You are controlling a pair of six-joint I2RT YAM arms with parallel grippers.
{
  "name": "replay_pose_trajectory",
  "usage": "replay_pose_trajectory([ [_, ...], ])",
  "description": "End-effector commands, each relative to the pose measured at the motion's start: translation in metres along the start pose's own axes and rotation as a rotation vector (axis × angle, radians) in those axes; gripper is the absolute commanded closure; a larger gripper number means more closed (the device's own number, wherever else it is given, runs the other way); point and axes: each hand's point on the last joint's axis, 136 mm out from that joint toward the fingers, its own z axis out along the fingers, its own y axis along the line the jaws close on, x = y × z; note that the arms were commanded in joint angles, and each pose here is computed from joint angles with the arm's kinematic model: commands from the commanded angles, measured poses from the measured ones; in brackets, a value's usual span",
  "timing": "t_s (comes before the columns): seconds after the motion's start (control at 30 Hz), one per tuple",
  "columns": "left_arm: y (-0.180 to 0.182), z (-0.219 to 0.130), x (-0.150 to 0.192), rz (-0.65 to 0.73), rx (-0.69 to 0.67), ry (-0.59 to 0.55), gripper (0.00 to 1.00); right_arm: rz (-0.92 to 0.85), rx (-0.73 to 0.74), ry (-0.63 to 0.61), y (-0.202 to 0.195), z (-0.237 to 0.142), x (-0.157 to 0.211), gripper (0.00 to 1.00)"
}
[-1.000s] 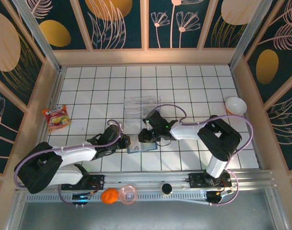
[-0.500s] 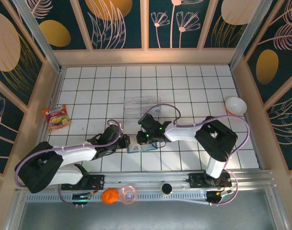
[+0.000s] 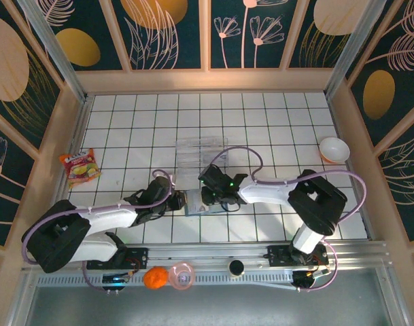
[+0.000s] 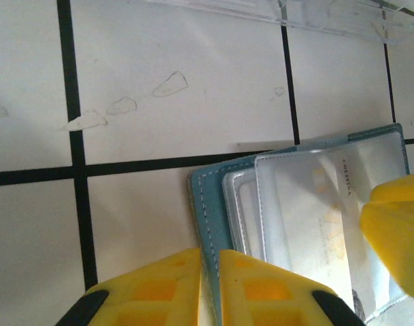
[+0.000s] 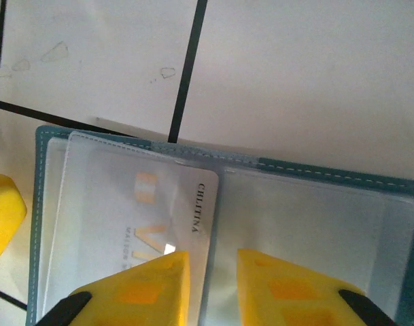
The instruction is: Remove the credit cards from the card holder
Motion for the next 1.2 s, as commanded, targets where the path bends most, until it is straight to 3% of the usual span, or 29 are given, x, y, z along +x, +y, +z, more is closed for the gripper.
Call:
replay_pose_trajectory([
  [0.0,-0.006,-0.013,-0.012,-0.004,0.004,-0.042,0.81,-0.024,0.003,-0.056,0.000,-0.020,-0.009,0.74],
  [0.2,-0.032,-0.028,-0.025,0.001,0.094,-0.071,0.77,0.011,-0.178,-0.002,0.009,-0.029,-0.009,0.74],
  [0.47,-0.070,0.003,-0.011,0.052,0.154,0.007,0.86,0.067,-0.346,0.089,0.012,-0.019,0.004,0.74],
  [0.67,-0.035,0.010,-0.003,0.028,0.013,0.006,0.95,0.098,-0.352,0.128,0.009,-0.011,0.014,0.75],
  [0.9,-0.027,0.021,0.007,0.026,-0.006,0.039,0.99,0.151,-0.312,0.142,-0.003,0.000,0.017,0.76],
  [1.17,-0.014,0.026,0.020,0.025,-0.034,0.080,1.00,0.145,-0.367,0.145,0.007,0.000,0.014,0.76],
])
